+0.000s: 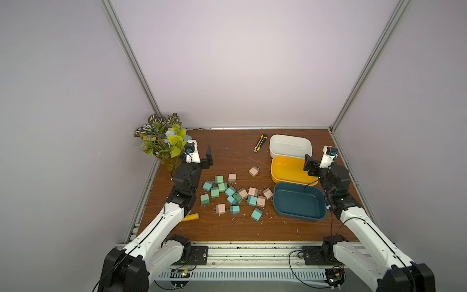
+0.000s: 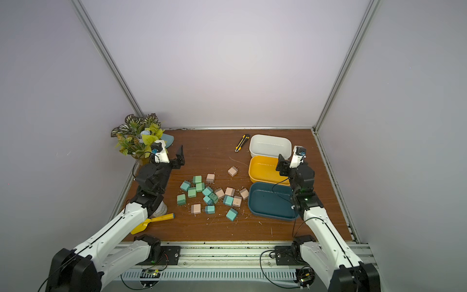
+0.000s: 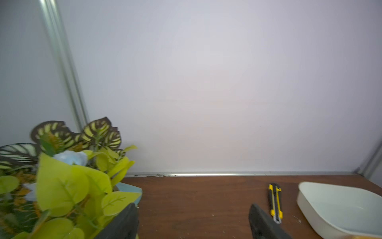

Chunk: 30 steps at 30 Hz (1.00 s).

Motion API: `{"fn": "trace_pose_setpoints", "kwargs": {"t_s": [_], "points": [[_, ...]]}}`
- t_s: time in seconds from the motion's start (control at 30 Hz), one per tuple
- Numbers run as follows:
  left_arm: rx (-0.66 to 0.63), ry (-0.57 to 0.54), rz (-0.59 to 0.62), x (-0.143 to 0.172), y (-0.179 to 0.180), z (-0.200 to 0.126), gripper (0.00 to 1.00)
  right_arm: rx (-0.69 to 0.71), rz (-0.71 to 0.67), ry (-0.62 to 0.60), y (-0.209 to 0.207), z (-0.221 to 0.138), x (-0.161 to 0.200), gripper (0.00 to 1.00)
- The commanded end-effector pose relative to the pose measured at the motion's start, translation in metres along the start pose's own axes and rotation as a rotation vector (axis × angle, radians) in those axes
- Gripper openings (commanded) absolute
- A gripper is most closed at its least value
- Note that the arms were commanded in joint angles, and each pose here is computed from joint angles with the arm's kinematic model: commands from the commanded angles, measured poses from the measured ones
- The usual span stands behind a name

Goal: Place the plugs by color into the storage box
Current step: Pick up the plug from the center of the board.

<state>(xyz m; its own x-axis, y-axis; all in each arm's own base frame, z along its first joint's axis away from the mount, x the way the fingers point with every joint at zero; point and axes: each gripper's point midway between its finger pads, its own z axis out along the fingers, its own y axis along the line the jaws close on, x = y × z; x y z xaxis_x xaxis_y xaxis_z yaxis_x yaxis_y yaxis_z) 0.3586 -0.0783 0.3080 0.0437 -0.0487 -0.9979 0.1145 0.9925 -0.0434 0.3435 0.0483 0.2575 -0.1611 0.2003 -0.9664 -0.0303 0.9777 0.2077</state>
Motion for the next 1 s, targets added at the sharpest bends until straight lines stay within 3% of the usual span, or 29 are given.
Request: {"fn": "trace_pose_setpoints", "kwargs": {"t_s": [0.0,0.17,0.33,0.53,0.73,0.97], "points": [[0.196,0.273,-0.021,0.043,-0.035,-0.015,0.82,-0.118,0.063,0.096,0.037,-0.016,0.007,0.83],[0.335,0.333,-0.018,0.038,-0.054,-0.048,0.78,-0.212,0.052,0.147,0.082,-0.025,0.0,0.8],[0.377,0.344,0.003,0.054,-0.054,-0.074,0.74,-0.314,0.033,0.201,0.131,-0.02,-0.002,0.78],[0.403,0.282,0.01,0.06,-0.054,-0.091,0.73,-0.356,-0.013,0.305,0.185,-0.012,0.013,0.76],[0.468,0.261,0.026,0.069,-0.062,-0.104,0.77,-0.361,-0.092,0.425,0.208,-0.014,0.042,0.75],[0.435,0.315,0.026,0.078,-0.057,-0.099,0.76,-0.312,-0.198,0.521,0.208,-0.008,0.08,0.75]]}}
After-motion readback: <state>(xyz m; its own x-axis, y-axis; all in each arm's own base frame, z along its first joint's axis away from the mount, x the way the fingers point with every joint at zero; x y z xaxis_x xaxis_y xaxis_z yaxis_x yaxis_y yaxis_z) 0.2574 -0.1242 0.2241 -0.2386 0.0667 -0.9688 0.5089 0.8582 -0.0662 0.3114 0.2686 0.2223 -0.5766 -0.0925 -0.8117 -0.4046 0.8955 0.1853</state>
